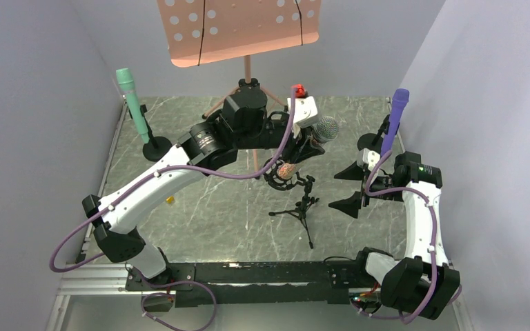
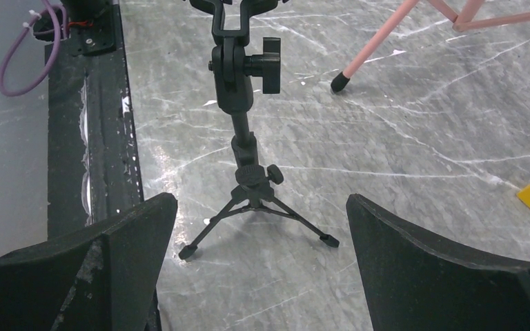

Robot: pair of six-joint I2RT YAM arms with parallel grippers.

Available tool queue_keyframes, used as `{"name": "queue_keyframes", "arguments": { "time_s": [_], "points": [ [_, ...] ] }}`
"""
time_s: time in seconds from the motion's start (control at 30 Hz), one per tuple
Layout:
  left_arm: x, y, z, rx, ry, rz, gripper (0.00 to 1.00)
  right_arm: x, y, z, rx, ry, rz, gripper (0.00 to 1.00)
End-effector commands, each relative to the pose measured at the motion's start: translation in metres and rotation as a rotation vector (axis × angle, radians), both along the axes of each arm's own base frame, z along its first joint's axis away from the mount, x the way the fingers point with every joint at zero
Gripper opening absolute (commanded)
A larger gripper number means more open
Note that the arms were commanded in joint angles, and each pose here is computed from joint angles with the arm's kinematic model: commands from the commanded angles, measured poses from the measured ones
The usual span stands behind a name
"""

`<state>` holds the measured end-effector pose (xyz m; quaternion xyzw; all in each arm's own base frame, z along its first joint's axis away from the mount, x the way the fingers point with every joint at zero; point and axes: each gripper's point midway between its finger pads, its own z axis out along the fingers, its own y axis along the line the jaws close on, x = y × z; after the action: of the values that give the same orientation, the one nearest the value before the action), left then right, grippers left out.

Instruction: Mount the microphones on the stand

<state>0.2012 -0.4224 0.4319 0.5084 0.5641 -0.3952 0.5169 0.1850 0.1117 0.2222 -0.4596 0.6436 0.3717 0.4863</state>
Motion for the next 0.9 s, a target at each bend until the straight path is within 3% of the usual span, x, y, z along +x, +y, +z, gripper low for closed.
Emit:
{"name": "queue_keyframes", "arguments": {
  "time_s": [0.0,0.57,0.87],
  "points": [
    [0.002,0.000,-0.031,0.076,0.026,-0.003,0.00,0.001,0.002,0.004,0.009,-0.035,0.013,1.00],
    [0.003,0.016,-0.002,-0.084,0.138,-0.059,0.00,0.000,0.002,0.003,0.013,-0.028,0.020,1.00],
    [0.004,0.037,0.021,-0.246,0.127,0.035,0.00,-0.001,0.002,0.003,0.016,-0.023,0.023,1.00]
  ]
}}
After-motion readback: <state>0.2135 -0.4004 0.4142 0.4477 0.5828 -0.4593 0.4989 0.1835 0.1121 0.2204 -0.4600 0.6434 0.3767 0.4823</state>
